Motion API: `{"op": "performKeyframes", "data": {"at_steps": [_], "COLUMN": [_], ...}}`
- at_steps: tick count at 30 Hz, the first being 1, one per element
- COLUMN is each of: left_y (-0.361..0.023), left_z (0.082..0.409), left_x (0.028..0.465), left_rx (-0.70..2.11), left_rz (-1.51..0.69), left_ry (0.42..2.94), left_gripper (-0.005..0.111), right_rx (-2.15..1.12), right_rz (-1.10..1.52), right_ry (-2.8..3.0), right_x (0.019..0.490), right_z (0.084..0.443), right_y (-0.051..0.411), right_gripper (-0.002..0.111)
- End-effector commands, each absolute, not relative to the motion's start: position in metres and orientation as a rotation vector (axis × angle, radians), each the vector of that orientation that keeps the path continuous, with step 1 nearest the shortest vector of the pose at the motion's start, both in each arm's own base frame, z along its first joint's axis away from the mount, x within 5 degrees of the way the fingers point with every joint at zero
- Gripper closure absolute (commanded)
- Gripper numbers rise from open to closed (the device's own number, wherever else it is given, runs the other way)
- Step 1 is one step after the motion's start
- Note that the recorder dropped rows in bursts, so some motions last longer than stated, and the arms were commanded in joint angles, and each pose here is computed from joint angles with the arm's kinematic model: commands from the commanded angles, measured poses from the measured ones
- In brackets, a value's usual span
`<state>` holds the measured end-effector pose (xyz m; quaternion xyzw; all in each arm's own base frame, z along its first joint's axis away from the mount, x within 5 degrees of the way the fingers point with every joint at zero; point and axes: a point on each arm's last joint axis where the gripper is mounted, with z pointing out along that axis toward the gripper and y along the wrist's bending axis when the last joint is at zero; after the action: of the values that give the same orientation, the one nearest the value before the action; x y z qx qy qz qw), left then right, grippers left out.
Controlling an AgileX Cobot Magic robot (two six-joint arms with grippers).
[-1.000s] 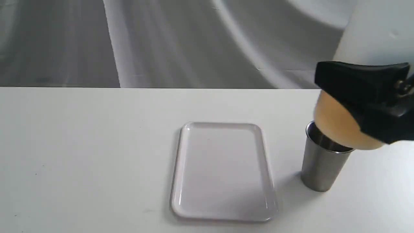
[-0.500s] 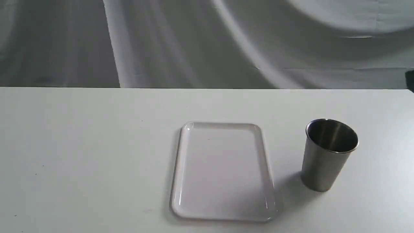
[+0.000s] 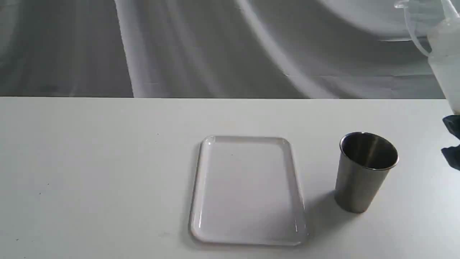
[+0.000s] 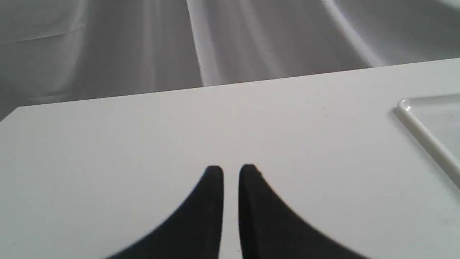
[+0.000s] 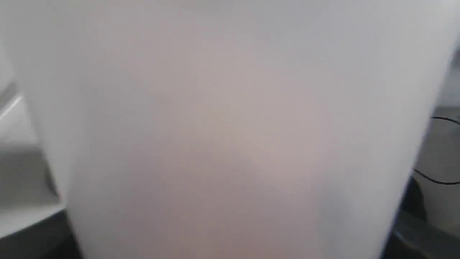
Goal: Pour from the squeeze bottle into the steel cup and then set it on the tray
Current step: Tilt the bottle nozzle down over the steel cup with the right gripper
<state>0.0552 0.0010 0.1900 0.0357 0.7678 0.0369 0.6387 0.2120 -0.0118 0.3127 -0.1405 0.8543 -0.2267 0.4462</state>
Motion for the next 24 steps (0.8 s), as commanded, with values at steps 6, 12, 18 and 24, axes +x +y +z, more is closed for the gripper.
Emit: {"op": "performKeyframes", "data": {"at_steps": [6, 12, 18, 24], "left_y": [0.001, 0.001, 0.001, 0.001], "left_z": [0.189, 0.189, 0.189, 0.189], "left_x": [0.055, 0.055, 0.055, 0.055], "left_rx": [0.085, 0.085, 0.085, 0.085], "left_rz": [0.082, 0.082, 0.082, 0.082], "left_ry": [1.744, 1.744, 1.744, 1.744], "left_gripper": [0.098, 0.098, 0.098, 0.098], "right_rx": [-0.400, -0.425, -0.411, -0.423], "right_rz": [-0.661, -0.717, -0.783, -0.921], "right_ry": [2.036, 2.144, 2.238, 2.200], "right_x": [0.230, 0.243, 0.257, 0.261], "right_z": [0.311, 0.290, 0.267, 0.268], "right_y": [-0.015, -0.018, -0.023, -0.029], "right_gripper": [0.108, 0.108, 0.108, 0.108]}}
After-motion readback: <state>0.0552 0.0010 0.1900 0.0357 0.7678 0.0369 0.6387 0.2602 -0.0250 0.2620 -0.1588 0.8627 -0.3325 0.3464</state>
